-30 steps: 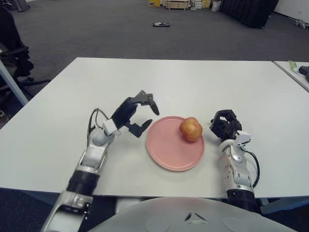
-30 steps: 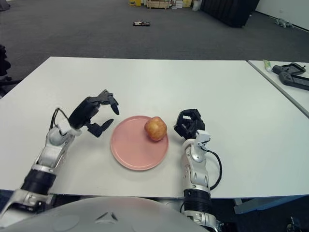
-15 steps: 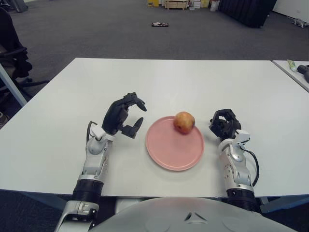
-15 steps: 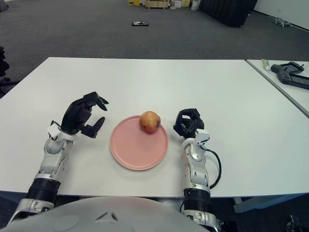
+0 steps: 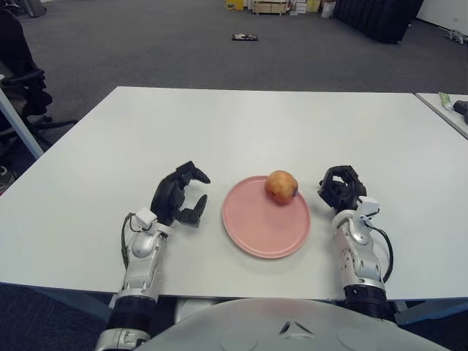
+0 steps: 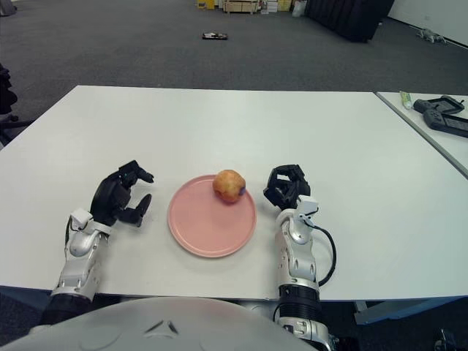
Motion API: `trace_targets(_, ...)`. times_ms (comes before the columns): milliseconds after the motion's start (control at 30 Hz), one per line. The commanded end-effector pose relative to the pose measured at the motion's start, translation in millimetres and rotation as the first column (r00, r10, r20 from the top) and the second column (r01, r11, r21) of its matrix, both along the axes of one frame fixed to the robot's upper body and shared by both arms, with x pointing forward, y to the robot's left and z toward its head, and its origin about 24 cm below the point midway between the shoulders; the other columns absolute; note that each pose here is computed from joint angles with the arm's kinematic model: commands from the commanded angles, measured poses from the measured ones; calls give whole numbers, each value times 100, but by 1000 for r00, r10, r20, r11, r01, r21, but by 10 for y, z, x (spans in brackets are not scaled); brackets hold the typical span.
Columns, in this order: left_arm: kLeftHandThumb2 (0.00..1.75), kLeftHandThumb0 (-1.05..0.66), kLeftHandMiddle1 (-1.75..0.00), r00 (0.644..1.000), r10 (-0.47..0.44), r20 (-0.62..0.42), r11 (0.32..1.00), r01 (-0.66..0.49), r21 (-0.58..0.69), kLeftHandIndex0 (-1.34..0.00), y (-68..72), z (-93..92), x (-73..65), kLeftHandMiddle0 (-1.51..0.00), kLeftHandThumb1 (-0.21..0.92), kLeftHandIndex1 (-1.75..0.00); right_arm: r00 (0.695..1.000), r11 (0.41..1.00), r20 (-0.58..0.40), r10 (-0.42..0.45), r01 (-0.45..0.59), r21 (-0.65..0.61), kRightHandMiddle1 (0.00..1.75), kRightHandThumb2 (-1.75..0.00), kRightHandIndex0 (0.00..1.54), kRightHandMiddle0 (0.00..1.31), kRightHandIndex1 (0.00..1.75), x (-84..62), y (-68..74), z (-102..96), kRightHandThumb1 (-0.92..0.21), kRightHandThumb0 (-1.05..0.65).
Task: Put the apple into the plate.
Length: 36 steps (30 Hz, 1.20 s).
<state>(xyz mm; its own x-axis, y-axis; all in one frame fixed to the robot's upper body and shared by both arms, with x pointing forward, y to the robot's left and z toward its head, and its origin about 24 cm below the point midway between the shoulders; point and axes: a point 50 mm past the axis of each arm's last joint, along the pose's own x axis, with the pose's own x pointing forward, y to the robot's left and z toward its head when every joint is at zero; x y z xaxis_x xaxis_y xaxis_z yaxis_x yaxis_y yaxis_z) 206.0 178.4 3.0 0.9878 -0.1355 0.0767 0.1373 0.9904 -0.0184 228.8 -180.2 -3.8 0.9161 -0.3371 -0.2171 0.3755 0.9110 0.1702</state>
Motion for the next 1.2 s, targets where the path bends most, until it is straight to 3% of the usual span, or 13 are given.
trace_targets(0,137,-1,-175,997,63,-43,998,-62,22,-70,26,-59,-40,-62,19,-148,996,1000,-93,3,-3,7,175,-109,96,47,175,-85,-2,-165,-50,-42)
trace_targets(133,125,-1,-160,986,145,-85,989,-140,54,-53,29,-158,-76,-58,32,-168,996,1000,-93,15,-16,-8,175,-110,98,47,175,-82,-9,-169,-50,-42)
trace_targets(400,104,-1,-141,961,269,-70,959,-259,118,-40,-54,-240,-53,-61,46,-174,996,1000,-88,26,-27,-14,175,-112,100,48,175,-72,-1,-169,-48,-43)
trace_targets(733,104,-1,-140,933,351,-79,928,-336,159,-38,-61,-327,-22,-63,46,-175,996,999,-84,38,-39,-11,175,-112,100,48,175,-64,12,-169,-48,-43)
trace_targets(1167,107,-1,-145,912,391,-127,913,-367,178,-36,-66,-383,6,-62,46,-175,995,999,-88,47,-47,1,175,-111,100,48,175,-79,48,-171,-49,-43)
